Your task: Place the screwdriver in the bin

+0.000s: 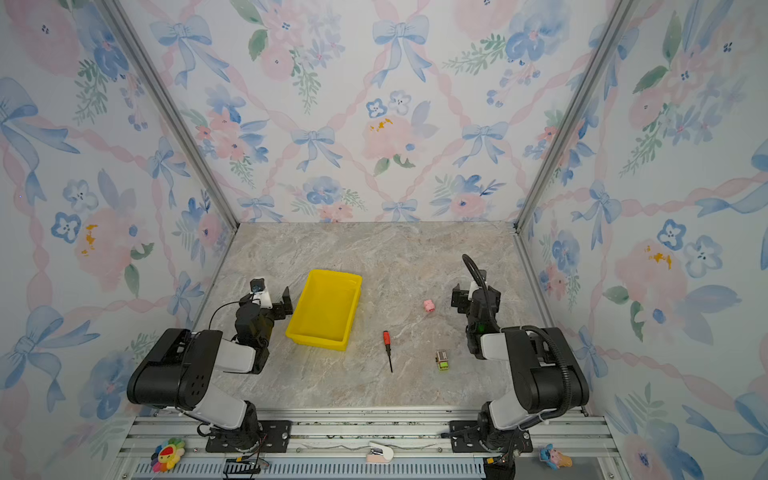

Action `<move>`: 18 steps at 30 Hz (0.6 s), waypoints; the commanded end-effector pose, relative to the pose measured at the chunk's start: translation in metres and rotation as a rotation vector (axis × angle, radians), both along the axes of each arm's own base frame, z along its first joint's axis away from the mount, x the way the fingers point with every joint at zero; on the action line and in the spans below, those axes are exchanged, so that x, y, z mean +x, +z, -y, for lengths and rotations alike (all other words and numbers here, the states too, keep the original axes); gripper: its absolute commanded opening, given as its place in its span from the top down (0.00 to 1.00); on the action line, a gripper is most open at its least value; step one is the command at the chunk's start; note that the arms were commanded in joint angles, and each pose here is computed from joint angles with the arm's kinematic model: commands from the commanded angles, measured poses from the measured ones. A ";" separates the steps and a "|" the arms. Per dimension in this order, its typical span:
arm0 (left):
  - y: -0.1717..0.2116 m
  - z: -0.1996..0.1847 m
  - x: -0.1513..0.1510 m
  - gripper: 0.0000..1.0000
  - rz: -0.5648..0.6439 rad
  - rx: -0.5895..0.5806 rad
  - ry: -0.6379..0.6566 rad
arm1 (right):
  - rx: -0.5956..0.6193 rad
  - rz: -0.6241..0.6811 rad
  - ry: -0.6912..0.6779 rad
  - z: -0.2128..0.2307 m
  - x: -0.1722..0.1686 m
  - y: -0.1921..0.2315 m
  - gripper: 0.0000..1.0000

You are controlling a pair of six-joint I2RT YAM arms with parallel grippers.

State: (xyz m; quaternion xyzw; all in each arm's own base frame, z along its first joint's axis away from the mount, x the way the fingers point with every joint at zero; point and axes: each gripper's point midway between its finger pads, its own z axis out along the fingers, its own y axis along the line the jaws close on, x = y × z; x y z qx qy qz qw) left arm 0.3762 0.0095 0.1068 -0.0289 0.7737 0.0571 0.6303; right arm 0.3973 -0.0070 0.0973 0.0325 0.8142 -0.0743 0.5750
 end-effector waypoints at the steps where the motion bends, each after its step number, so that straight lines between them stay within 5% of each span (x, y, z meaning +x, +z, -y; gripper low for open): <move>1: 0.000 0.000 0.000 0.03 0.002 0.009 -0.011 | 0.013 0.019 -0.011 0.002 -0.001 0.001 0.03; 18: 0.000 0.000 0.000 0.02 0.002 0.009 -0.011 | 0.013 0.018 -0.010 0.002 -0.001 0.001 0.03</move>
